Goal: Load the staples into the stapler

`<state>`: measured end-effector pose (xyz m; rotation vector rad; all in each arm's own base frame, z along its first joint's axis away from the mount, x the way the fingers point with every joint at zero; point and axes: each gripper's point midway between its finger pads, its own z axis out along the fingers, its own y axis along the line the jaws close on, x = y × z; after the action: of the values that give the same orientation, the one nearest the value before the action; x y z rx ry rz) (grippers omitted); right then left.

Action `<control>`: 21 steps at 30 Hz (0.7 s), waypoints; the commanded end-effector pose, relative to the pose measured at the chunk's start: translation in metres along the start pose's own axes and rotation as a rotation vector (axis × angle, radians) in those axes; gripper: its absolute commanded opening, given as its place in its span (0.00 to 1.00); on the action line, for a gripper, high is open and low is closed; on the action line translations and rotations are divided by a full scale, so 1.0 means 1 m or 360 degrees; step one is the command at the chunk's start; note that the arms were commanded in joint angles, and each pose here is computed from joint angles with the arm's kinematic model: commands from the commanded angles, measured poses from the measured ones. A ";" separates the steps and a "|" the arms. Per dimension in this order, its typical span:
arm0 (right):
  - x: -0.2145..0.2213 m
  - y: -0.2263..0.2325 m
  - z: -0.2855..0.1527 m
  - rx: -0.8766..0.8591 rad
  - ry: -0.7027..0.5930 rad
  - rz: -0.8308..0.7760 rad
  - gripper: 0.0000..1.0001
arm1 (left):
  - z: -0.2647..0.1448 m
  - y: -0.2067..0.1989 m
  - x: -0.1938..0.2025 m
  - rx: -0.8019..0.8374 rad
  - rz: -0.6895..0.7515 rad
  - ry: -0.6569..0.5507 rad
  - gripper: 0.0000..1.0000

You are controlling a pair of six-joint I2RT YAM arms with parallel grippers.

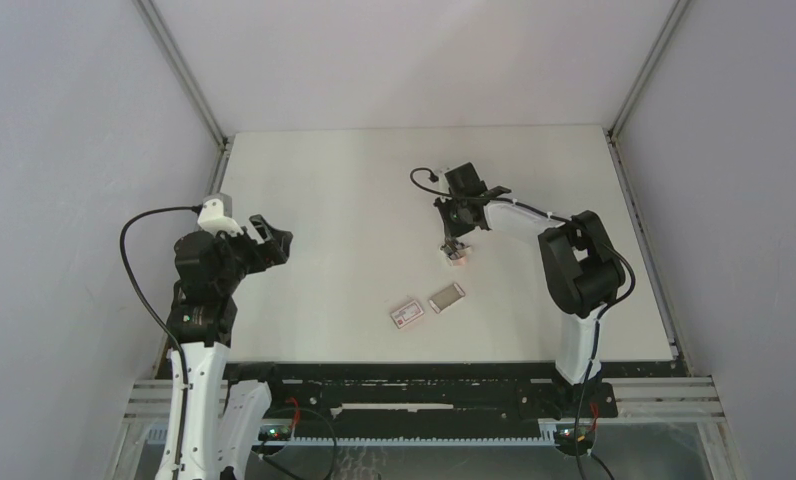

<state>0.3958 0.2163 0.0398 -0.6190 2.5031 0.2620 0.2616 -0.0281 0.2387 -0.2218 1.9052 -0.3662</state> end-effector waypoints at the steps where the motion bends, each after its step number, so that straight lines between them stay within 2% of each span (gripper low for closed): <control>1: -0.033 0.005 -0.014 -0.0028 -0.0163 -0.0069 0.09 | -0.001 -0.001 -0.009 0.0015 0.0041 -0.0058 0.87; 21: -0.021 -0.003 -0.002 -0.0008 -0.0092 -0.0068 0.09 | -0.001 -0.001 -0.009 0.0014 0.0040 -0.0056 0.87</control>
<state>0.3957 0.2165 0.0397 -0.6592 2.4922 0.2614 0.2616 -0.0281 0.2386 -0.2219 1.9056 -0.3662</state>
